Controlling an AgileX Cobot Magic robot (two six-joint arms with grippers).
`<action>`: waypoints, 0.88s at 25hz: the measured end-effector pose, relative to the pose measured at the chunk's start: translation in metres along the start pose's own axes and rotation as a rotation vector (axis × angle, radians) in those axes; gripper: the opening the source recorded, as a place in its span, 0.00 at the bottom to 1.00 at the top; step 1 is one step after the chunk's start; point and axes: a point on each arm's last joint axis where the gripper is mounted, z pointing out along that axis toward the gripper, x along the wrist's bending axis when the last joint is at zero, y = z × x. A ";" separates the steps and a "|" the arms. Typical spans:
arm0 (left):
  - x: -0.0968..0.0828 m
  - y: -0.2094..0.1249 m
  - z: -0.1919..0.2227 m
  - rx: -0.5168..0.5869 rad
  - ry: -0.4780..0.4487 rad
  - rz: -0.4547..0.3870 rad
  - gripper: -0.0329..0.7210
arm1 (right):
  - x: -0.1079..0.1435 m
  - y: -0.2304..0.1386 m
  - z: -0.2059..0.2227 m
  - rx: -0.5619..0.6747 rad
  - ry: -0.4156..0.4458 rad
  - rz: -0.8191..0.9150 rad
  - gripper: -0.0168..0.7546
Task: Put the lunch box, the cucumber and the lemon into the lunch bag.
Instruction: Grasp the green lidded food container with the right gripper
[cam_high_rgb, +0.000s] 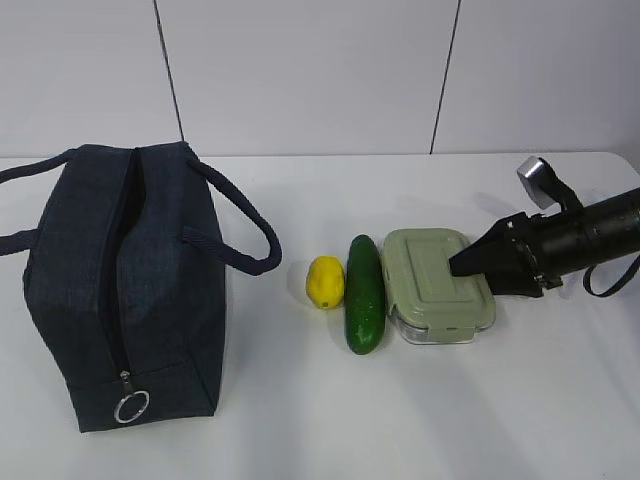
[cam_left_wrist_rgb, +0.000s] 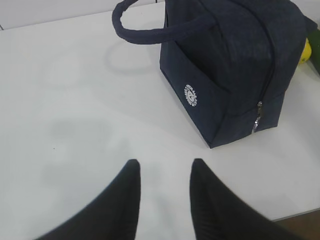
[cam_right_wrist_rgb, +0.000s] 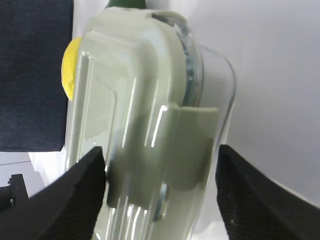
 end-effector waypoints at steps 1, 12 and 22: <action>0.000 0.000 0.000 0.000 0.000 0.000 0.37 | 0.000 0.000 0.000 0.002 -0.001 -0.001 0.67; 0.000 0.000 0.000 0.000 0.000 0.000 0.37 | 0.000 -0.001 0.000 0.007 -0.003 0.001 0.67; 0.000 0.000 0.000 0.000 0.000 0.000 0.37 | 0.000 -0.001 0.000 0.007 -0.003 0.027 0.67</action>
